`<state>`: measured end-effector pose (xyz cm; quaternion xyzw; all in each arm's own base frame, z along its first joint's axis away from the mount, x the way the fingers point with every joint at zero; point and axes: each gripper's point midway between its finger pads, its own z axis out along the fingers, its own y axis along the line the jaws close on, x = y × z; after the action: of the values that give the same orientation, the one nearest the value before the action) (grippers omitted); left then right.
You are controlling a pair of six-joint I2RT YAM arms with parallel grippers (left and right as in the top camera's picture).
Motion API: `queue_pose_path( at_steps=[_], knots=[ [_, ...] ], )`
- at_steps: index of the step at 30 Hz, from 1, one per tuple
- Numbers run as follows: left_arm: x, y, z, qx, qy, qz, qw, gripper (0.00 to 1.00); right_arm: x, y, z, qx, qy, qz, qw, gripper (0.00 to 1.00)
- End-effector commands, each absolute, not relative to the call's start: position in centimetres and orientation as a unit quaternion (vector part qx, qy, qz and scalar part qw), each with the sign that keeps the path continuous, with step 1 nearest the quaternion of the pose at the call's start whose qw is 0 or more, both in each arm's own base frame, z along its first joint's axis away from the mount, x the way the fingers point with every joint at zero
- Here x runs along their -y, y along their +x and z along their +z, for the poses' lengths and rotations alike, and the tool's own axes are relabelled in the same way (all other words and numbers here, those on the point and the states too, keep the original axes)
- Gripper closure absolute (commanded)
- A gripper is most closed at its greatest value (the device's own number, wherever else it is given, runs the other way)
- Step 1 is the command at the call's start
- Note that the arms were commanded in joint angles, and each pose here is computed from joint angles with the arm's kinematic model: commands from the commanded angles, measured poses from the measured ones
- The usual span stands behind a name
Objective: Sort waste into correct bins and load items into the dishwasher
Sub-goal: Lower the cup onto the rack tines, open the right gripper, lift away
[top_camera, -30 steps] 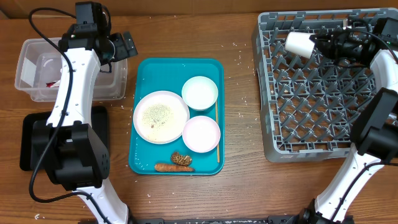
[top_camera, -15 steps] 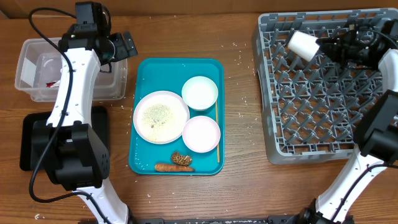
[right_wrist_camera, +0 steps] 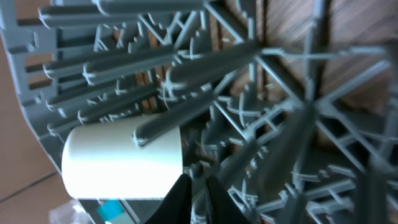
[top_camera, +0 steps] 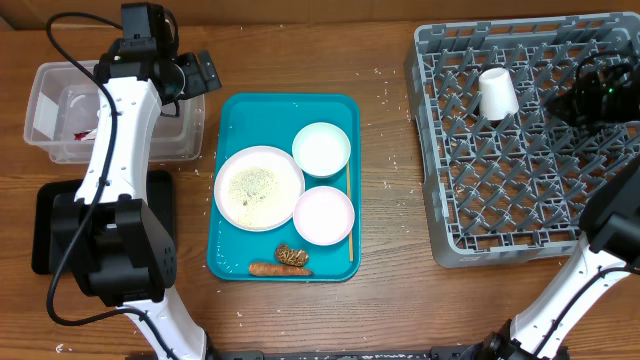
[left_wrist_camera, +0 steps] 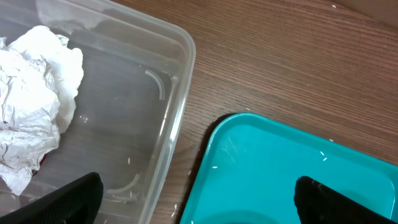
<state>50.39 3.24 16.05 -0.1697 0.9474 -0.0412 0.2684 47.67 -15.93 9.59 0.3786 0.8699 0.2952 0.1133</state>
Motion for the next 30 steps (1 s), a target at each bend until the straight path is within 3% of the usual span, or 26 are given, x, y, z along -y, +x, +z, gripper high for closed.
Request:
queue_pose_path(
  at_steps=[1, 8, 17, 30],
  knots=[
    [-3.2, 50.3, 17.2, -0.943, -0.175, -0.043, 0.280, 0.00, 17.3, 48.2, 13.1, -0.887, 0.359, 0.248, 0.152, 0.89],
    [-3.2, 50.3, 17.2, -0.943, -0.175, -0.043, 0.280, 0.00, 12.2, 50.0, 18.3, -0.917, 0.245, 0.238, 0.205, 0.90],
    [-3.2, 50.3, 17.2, -0.943, -0.175, -0.043, 0.280, 0.00, 4.7, 53.8, 16.1, -0.956, 0.148, 0.108, 0.228, 0.92],
    [-3.2, 50.3, 17.2, -0.943, -0.175, -0.043, 0.280, 0.00, 4.1, 54.2, 13.3, -0.962, 0.164, 0.042, 0.214, 0.94]
  ],
)
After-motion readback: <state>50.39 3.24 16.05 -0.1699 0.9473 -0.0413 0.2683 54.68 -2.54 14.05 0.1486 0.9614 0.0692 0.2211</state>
